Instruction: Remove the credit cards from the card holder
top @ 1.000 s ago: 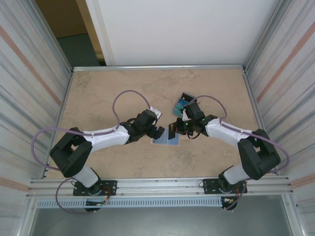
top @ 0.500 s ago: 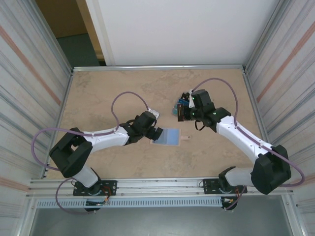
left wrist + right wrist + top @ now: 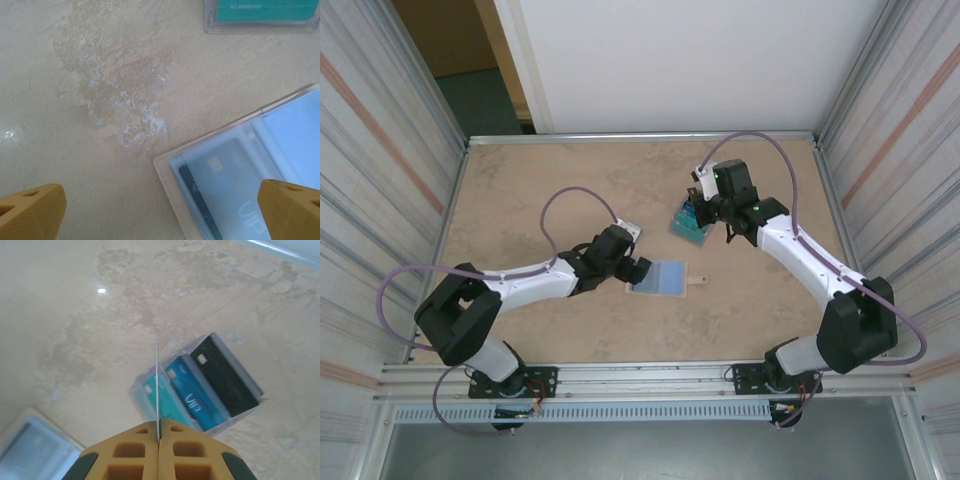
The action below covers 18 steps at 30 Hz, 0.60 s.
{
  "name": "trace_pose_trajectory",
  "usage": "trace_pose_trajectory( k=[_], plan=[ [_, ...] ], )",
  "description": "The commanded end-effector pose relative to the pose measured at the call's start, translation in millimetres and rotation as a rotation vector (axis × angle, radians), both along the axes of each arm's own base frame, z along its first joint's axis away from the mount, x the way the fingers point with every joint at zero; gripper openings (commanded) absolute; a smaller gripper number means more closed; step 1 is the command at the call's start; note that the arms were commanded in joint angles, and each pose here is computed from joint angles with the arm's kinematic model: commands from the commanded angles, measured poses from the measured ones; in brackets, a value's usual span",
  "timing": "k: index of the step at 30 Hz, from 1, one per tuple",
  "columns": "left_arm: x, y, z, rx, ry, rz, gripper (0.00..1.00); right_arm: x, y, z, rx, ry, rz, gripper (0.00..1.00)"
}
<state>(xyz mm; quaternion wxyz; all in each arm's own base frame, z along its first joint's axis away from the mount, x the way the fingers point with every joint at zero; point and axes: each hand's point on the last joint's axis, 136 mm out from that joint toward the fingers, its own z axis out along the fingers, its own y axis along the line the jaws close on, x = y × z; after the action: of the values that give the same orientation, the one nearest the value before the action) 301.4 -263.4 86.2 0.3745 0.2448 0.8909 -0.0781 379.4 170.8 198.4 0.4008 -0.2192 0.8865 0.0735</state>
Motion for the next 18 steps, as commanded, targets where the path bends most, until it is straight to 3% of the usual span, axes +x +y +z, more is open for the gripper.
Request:
trace_pose_trajectory(
  k=[1, 18],
  plan=[
    [2, 4, 15, -0.068, -0.023, 0.032, 0.99, 19, 1, 17, -0.068, -0.093, 0.093, 0.00],
    [0, 22, 17, -0.083, -0.030, 0.079, 0.99, 60, -18, 11, -0.048, -0.067, 0.240, 0.00]
  ],
)
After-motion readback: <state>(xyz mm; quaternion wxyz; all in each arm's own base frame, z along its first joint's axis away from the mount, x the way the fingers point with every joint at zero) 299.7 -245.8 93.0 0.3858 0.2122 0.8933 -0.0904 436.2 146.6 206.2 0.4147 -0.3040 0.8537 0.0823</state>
